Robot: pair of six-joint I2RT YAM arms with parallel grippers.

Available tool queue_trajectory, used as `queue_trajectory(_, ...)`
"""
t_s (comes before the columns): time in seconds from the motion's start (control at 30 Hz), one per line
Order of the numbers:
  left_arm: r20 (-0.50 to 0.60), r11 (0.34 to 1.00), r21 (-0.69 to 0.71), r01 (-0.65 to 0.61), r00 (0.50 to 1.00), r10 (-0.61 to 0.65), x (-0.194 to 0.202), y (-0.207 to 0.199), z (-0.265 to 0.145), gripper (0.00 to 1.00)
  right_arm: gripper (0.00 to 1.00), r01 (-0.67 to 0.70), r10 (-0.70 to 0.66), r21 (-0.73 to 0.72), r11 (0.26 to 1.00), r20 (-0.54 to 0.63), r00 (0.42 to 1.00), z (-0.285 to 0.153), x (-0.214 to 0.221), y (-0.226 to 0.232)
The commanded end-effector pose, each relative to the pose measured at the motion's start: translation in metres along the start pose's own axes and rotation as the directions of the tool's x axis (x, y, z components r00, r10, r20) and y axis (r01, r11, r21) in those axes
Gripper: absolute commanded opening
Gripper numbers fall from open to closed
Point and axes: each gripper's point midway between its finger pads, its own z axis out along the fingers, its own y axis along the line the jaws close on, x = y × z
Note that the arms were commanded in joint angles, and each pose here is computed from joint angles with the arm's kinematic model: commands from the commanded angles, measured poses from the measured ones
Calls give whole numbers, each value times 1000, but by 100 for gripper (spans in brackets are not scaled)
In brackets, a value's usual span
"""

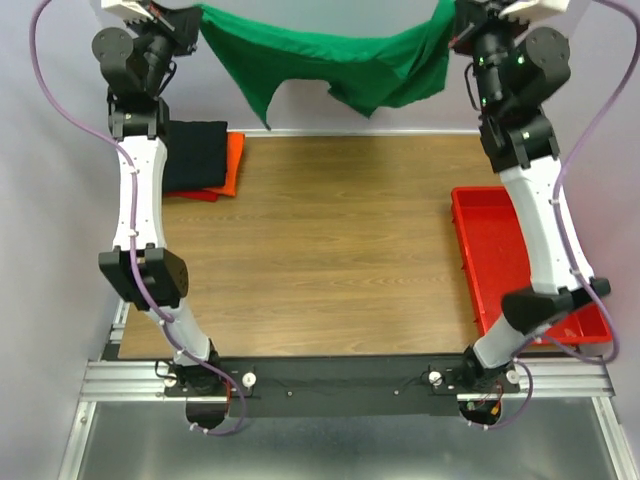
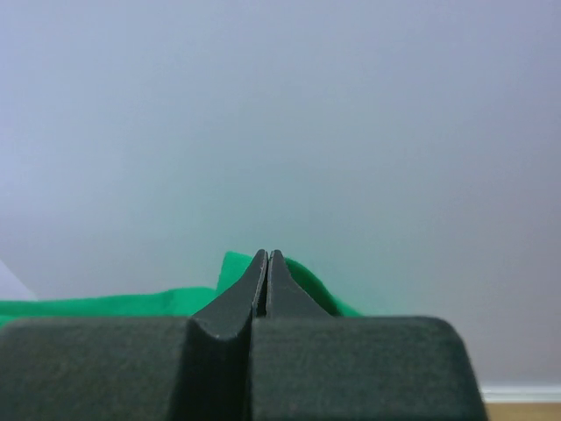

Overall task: Fold and stack the t-shirts
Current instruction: Flatten the tshirt out

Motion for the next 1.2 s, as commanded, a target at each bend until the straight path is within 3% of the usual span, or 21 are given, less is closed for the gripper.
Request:
queue_trajectory(0.0,-137,999,-42,33,990,-38,66,34,-12,0,0,23,-10,103,994,-128,992,-14,70,-32)
queue_trajectory(0.03,-198,994,-90,62,977,-79,103,54,-24,0,1,21,-1,120,993,-164,986,-22,87,-39)
queue_trajectory(0.1,-195,992,-103,69,977,-89,112,53,-40,0,0,13,35,163,987,-287,957,-50,149,-58)
queue_trajectory(0.13,-236,985,-144,92,964,-125,142,64,-59,0,0,-29,78,172,985,-285,955,-66,147,-58)
queue_trajectory(0.17,-254,979,-172,108,956,-150,156,70,-69,0,0,-10,89,204,979,-383,920,-90,195,-74)
queue_trajectory(0.23,-328,954,-264,144,916,-230,210,90,-104,0,1,-66,153,215,974,-417,896,-122,209,-75)
queue_trajectory(0.3,-338,932,-319,170,898,-280,233,93,-129,0,0,-66,195,253,965,-526,828,-170,264,-91)
queue_trajectory(0.33,-377,900,-391,190,859,-345,270,103,-158,0,0,-101,234,259,961,-560,794,-189,279,-90)
queue_trajectory(0.37,-372,878,-437,196,849,-375,279,105,-173,0,0,-135,261,258,957,-557,788,-204,276,-88)
queue_trajectory(0.4,-387,837,-502,218,809,-443,308,105,-202,0,1,-142,305,301,943,-612,730,-236,306,-97)
queue_trajectory(0.5,-387,754,-626,199,759,-523,350,115,-257,0,0,-157,349,333,930,-662,663,-282,321,-102)
queue_trajectory(0.53,-382,736,-650,190,756,-532,355,117,-267,0,1,-162,373,352,922,-694,616,-303,336,-103)
queue_trajectory(0.73,-321,587,-804,93,763,-561,367,128,-344,0,0,-111,415,419,901,-762,498,-369,351,-115)
queue_trajectory(0.83,-313,555,-829,69,766,-562,367,126,-364,0,0,-101,424,433,896,-764,486,-383,345,-117)
queue_trajectory(1.03,-302,543,-837,61,776,-553,360,114,-389,0,0,-112,469,473,874,-761,447,-411,338,-117)
queue_trajectory(1.17,-318,599,-798,58,804,-503,347,114,-371,0,0,-67,461,485,872,-767,447,-411,342,-124)
